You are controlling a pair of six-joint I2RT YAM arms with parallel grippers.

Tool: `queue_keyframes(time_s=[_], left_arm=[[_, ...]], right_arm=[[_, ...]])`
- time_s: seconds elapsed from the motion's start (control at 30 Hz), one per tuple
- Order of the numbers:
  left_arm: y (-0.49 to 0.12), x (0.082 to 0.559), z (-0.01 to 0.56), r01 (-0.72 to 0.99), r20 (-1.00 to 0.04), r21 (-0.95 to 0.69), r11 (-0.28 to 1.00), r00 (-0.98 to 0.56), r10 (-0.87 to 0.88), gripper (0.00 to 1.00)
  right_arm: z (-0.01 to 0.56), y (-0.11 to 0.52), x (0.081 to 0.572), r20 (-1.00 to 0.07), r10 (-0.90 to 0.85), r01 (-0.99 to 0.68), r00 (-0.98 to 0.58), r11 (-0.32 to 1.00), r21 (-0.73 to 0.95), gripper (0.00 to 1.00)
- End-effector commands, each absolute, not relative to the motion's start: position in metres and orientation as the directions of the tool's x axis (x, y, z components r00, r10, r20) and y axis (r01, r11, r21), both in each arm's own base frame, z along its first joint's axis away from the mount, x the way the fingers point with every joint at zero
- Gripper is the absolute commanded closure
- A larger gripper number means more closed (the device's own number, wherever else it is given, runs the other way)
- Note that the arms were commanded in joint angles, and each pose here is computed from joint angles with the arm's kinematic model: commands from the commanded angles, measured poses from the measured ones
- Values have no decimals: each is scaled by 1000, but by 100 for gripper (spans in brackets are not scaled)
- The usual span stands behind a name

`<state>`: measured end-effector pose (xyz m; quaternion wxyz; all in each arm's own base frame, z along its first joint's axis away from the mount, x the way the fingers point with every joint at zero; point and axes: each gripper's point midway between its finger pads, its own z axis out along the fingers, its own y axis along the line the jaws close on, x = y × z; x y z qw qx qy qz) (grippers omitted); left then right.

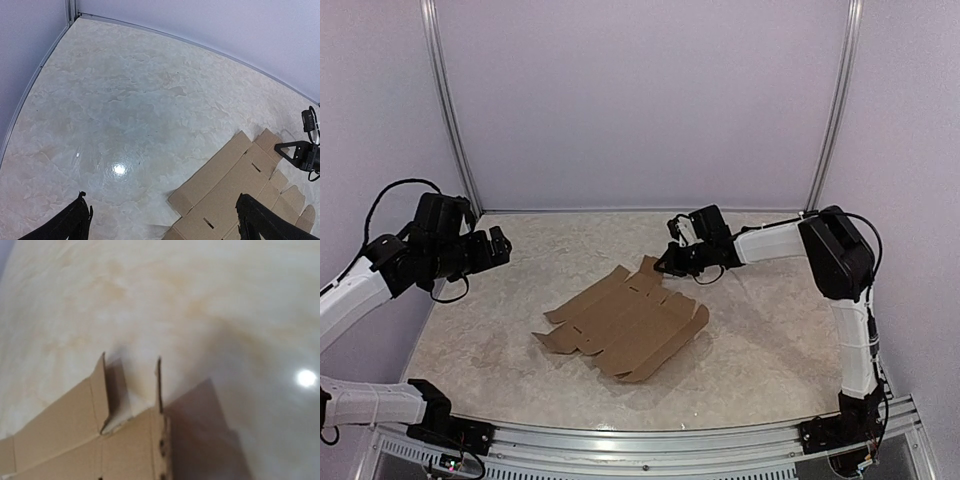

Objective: Fold the paper box

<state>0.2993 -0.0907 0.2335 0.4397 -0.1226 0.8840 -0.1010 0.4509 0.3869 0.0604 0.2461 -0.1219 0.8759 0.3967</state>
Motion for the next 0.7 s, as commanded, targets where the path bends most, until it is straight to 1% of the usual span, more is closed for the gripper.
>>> queue_keyframes(time_s=[0.0, 0.07, 0.1, 0.23, 0.4, 0.53, 0.63, 0.67], left_arm=[[-103, 304, 237, -86, -757, -290, 953, -589, -283, 1], [-106, 305, 235, -77, -757, -288, 955, -592, -276, 1], [-108, 306, 234, -73, -756, -286, 955, -596, -272, 1], [-116, 308, 234, -46, -754, -284, 958, -606, -253, 1], [-118, 307, 233, -32, -757, -273, 961, -610, -235, 1], [-120, 307, 233, -20, -759, -276, 961, -609, -231, 1], [-122, 307, 230, -11, -754, -267, 964, -620, -216, 1], [-122, 307, 229, -11, -754, -264, 965, -622, -213, 1]], right_arm=[[78, 349, 458, -555, 207, -230, -806, 754, 615, 100], [75, 327, 450, -540, 305, -131, -785, 769, 626, 100], [74, 314, 448, -550, 353, -83, -757, 783, 616, 100], [62, 274, 421, -543, 488, 82, -683, 790, 607, 100], [64, 255, 387, -574, 528, 181, -626, 814, 552, 100], [62, 255, 364, -569, 521, 204, -636, 825, 526, 100], [56, 255, 350, -557, 499, 214, -664, 840, 498, 89], [56, 254, 346, -556, 494, 210, -669, 842, 496, 84]])
